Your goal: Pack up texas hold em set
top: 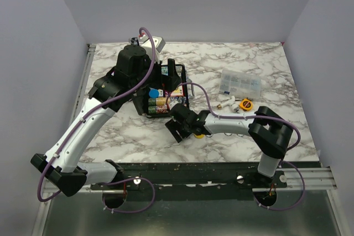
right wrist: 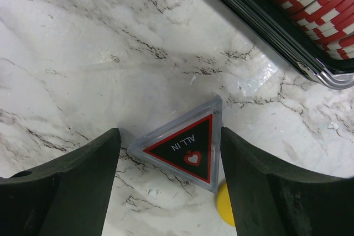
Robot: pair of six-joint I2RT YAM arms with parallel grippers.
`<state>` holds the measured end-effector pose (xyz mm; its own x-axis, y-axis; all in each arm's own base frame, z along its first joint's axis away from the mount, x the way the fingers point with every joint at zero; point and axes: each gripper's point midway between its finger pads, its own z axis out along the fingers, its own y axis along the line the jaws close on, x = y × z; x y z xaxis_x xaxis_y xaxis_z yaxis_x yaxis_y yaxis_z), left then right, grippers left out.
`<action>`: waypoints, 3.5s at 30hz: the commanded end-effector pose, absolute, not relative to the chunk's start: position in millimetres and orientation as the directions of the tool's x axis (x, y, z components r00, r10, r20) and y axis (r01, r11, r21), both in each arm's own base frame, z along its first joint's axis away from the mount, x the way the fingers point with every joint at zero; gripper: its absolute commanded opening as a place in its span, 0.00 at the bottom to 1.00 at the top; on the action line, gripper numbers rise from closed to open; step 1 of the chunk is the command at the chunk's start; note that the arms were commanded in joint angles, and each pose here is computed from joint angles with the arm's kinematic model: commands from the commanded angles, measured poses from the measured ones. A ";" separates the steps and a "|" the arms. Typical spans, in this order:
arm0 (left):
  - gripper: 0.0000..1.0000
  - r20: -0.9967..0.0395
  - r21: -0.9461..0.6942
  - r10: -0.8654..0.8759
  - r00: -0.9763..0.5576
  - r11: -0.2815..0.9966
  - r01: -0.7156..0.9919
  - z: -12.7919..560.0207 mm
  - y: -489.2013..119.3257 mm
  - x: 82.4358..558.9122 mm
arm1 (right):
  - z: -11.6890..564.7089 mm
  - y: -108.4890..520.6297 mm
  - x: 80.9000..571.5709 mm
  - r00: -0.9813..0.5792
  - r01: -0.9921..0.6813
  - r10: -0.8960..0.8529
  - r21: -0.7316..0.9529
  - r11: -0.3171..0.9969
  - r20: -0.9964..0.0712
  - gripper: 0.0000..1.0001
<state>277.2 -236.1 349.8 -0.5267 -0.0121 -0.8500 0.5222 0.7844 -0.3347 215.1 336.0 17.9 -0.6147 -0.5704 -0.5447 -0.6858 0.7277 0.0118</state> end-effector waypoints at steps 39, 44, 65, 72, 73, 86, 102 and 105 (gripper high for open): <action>0.99 -0.879 -0.291 -0.086 -0.469 0.875 0.387 366.9 -199.5 292.8 | 75.6 328.2 232.5 -0.608 -0.529 -0.294 0.100 0.843 -0.738 0.03; 0.99 -0.897 -0.272 -0.131 -0.423 0.916 0.294 380.1 -173.1 294.2 | 115.5 328.9 256.4 -0.587 -0.477 -0.143 0.199 0.856 -0.797 0.01; 0.99 -0.899 -0.300 -0.132 -0.418 0.881 0.365 382.5 -183.7 285.8 | 120.7 363.6 425.5 -0.772 -0.139 0.179 0.436 0.889 -0.610 0.02; 0.99 -0.893 -0.308 -0.123 -0.433 0.869 0.387 381.2 -189.0 284.3 | 93.2 364.5 433.3 -0.811 -0.089 0.150 0.373 0.924 -0.565 0.10; 0.99 -0.892 -0.310 -0.123 -0.436 0.868 0.388 381.1 -189.8 284.2 | 91.7 364.1 434.5 -0.811 -0.091 0.143 0.364 0.927 -0.567 0.10; 0.99 -0.887 -0.314 -0.116 -0.447 0.862 0.398 377.5 -193.8 285.3 | 74.4 357.6 446.0 -0.810 -0.086 0.091 0.271 0.959 -0.579 0.29; 0.99 -0.885 -0.315 -0.113 -0.453 0.860 0.402 375.1 -195.8 286.2 | 65.0 355.8 453.2 -0.802 -0.090 0.070 0.235 0.968 -0.594 0.55; 0.99 -0.885 -0.314 -0.112 -0.452 0.860 0.402 375.2 -195.8 286.7 | 68.0 354.8 452.8 -0.800 -0.094 0.063 0.229 0.969 -0.596 0.64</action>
<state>285.5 -191.9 374.8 -0.4528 -0.1108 -0.8847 0.3864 0.8699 -0.3066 450.3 356.7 66.9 -0.8081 0.0884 -0.5824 -0.0896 0.9588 0.2697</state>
